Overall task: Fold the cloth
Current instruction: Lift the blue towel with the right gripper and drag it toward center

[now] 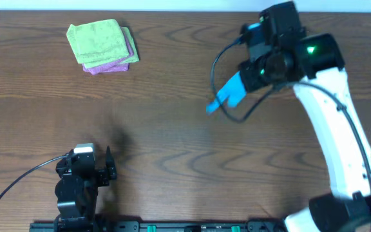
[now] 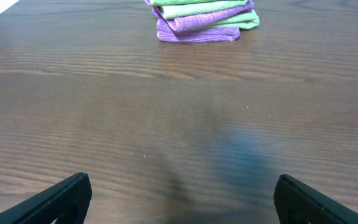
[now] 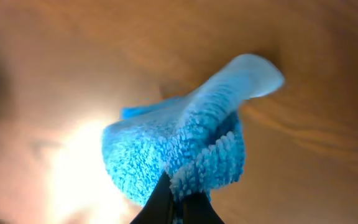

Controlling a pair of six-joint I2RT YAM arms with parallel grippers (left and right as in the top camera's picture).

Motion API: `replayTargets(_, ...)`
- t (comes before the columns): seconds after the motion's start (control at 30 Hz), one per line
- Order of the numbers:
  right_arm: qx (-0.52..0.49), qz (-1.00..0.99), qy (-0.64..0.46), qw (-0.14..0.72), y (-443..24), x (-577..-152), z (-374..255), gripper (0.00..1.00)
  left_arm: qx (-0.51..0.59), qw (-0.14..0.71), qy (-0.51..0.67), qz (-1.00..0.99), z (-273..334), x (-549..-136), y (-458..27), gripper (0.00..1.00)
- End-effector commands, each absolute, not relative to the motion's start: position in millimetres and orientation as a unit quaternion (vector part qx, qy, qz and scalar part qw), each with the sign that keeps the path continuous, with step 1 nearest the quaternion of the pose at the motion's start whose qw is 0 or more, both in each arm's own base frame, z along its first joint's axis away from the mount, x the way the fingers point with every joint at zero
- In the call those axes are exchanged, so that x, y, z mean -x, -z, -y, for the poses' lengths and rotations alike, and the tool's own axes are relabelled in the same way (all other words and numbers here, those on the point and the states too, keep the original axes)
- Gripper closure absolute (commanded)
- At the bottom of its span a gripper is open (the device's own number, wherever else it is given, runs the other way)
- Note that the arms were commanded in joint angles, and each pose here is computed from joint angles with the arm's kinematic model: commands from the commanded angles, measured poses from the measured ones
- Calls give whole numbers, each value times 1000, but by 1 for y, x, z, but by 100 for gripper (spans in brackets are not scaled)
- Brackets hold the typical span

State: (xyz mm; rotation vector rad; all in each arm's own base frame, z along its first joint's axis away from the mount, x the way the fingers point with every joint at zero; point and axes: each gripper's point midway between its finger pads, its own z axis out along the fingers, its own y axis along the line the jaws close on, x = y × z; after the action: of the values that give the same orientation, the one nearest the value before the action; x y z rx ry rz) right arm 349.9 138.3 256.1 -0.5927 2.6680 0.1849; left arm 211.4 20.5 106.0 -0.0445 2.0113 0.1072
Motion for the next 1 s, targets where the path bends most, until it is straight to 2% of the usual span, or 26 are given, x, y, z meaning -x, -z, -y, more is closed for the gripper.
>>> replayTargets(0.0,248,-943,-83,204,-274,-320,-158,99,9,528,-51,-848,-20,-211,-99,5)
replayTargets(0.23,281,-928,-141,199,-310,-241,-185,99,9,528,-51,-848,-20,-211,-99,5)
replayTargets(0.53,305,-903,-223,203,-342,-176,-211,99,9,528,-51,-848,-20,-211,-99,5)
replayTargets(0.77,337,-897,-213,190,-327,-189,-231,99,9,528,-51,-848,-20,-211,-99,5)
replayTargets(0.97,351,-887,-213,210,-316,-222,-255,99,8,528,-48,-848,-19,-211,-99,5)
